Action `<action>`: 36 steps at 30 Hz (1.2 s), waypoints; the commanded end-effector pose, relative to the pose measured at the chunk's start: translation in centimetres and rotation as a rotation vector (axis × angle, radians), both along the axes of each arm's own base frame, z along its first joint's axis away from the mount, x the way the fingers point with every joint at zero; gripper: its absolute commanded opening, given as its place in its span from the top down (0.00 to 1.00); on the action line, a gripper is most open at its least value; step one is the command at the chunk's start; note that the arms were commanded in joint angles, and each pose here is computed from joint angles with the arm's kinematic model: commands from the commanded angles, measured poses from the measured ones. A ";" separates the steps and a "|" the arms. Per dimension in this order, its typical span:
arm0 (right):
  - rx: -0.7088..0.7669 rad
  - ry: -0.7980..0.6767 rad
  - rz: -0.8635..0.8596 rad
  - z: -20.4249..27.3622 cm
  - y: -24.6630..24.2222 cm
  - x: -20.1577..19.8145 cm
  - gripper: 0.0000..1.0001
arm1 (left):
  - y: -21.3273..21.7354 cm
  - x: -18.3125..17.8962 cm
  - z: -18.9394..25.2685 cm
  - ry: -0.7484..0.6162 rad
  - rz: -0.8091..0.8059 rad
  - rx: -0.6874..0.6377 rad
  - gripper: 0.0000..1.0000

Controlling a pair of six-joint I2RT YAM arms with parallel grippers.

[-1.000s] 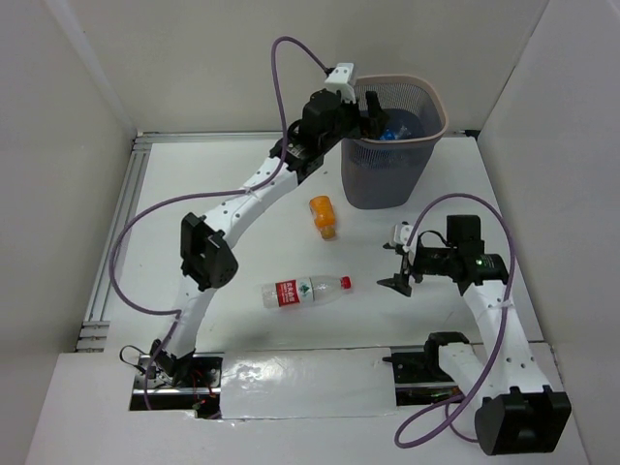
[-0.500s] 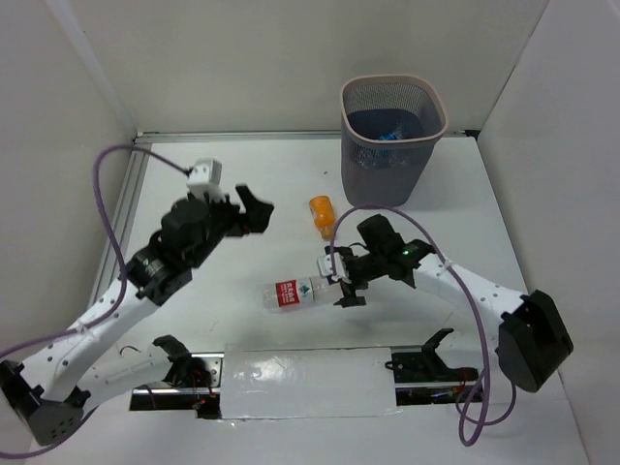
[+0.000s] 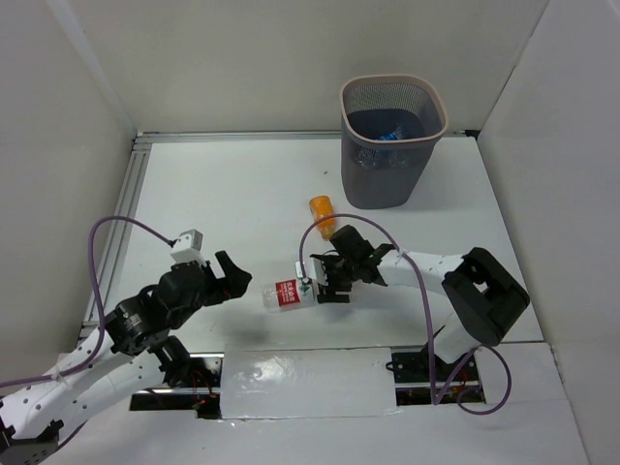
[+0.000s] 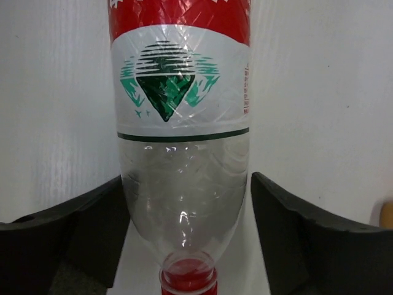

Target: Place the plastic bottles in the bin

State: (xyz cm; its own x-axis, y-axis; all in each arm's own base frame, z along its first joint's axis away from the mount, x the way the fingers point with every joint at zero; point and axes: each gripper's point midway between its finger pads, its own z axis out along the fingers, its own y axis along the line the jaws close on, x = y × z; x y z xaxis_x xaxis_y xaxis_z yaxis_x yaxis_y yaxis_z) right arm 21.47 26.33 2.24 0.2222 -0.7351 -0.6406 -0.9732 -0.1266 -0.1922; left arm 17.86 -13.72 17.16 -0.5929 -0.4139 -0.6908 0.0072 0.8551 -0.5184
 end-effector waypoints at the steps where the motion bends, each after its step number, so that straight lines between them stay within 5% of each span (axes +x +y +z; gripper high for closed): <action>1: 0.031 -0.063 0.045 0.8 1.0 0.6 0.22 | 0.7 0.3 1.5 -0.021 0.053 -0.013 0.00; 6: 0.072 -0.020 0.146 4.3 1.5 -0.8 0.62 | 0.8 0.6 4.7 -0.128 0.026 -0.043 0.00; 9: 0.216 -0.002 0.106 12.2 3.8 1.4 0.74 | -1.5 -0.4 12.0 -0.379 -0.171 -0.172 0.02; 18: 0.529 -0.125 -0.185 31.6 4.8 11.6 0.77 | -4.8 -4.4 21.6 -0.632 -0.494 -0.291 0.05; 21: 0.661 -0.200 -0.363 38.3 2.3 16.2 0.77 | -5.6 -4.3 22.9 -0.645 -0.531 -0.278 0.07; 25: 0.744 -0.272 -0.603 41.8 -2.8 22.5 0.75 | -7.5 -0.9 18.3 -0.523 -0.481 -0.184 0.06; 31: 0.641 -0.308 -0.800 39.1 -11.0 28.0 0.66 | -11.8 4.5 10.7 -0.320 -0.422 -0.091 0.01; 33: 0.603 -0.318 -0.821 38.1 -12.3 28.6 0.57 | -13.9 6.7 8.9 -0.250 -0.412 -0.051 0.01; 34: 0.590 -0.320 -0.834 37.5 -13.0 29.2 0.40 | -14.5 7.6 8.5 -0.239 -0.399 -0.035 0.01; 36: 0.575 -0.306 -0.858 36.6 -13.9 29.7 0.24 | -15.4 9.6 8.6 -0.221 -0.340 -0.027 0.01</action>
